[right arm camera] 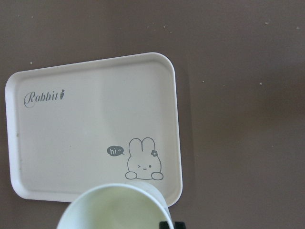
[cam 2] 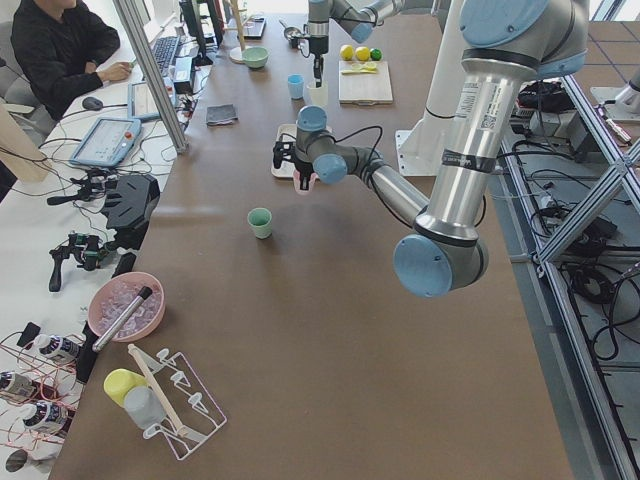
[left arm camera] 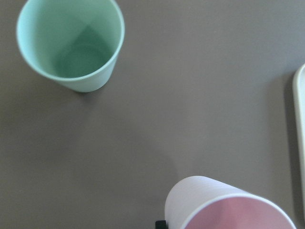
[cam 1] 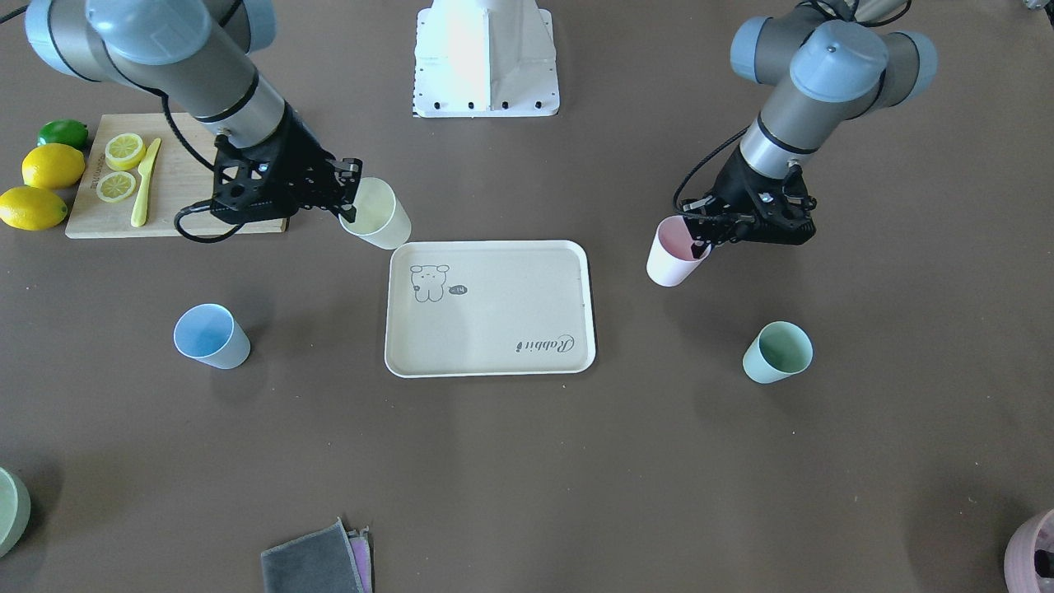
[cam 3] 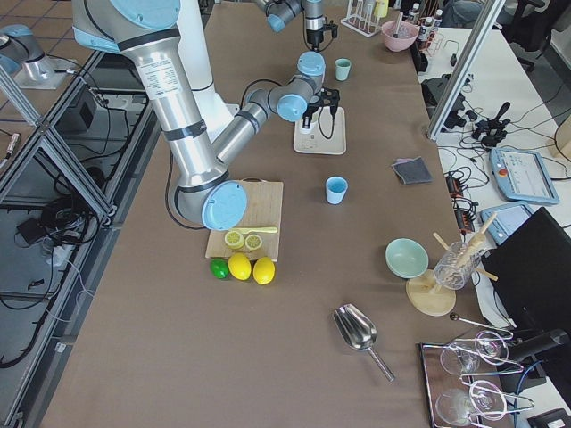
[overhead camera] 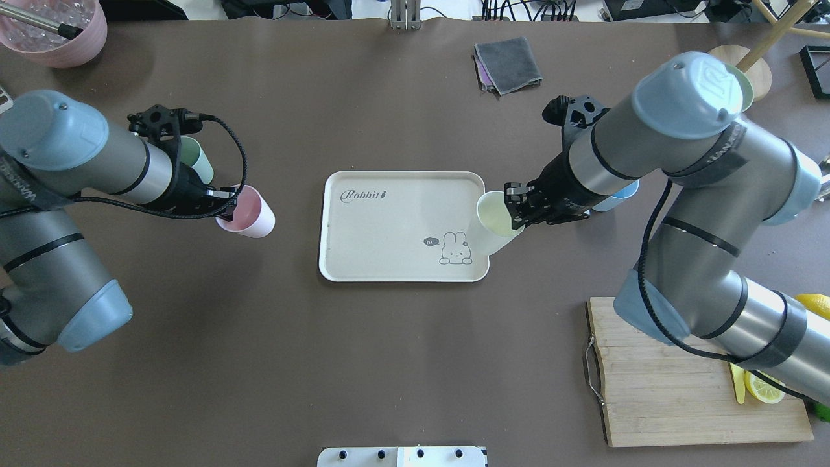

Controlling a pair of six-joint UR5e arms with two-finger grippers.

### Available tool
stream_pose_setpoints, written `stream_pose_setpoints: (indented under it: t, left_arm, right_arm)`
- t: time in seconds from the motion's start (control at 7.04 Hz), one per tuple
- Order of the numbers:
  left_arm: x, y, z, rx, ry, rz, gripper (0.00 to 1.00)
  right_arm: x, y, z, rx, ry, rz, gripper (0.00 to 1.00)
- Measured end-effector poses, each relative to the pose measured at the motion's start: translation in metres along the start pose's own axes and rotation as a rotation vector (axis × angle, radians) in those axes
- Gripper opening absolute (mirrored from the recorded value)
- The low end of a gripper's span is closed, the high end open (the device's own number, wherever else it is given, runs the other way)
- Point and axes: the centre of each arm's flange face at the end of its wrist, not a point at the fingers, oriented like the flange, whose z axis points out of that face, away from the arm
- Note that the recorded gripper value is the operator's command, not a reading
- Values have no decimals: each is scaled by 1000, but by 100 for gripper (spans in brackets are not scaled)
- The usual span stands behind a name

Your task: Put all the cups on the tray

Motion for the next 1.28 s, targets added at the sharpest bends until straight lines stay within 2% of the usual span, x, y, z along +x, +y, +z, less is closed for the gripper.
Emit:
stream_pose_setpoints:
  t: [0.43, 0.57, 0.71, 0.99, 1.28]
  left_arm:
    - [73, 8, -9, -16, 19, -66, 0]
    - [89, 15, -7, -17, 16, -70, 0]
    - [104, 24, -4, -19, 14, -79, 0]
    - [136, 51, 11, -3, -8, -84, 0]
    - [161, 88, 34, 17, -31, -70, 0]
  right_arm:
    - [-39, -18, 67, 24, 96, 10, 0]
    - [-48, -28, 86, 24, 122, 13, 12]
    - [-50, -32, 100, 18, 142, 15, 99]
    - [-50, -40, 102, 17, 151, 23, 100]
    - [-45, -77, 50, 22, 103, 65, 100]
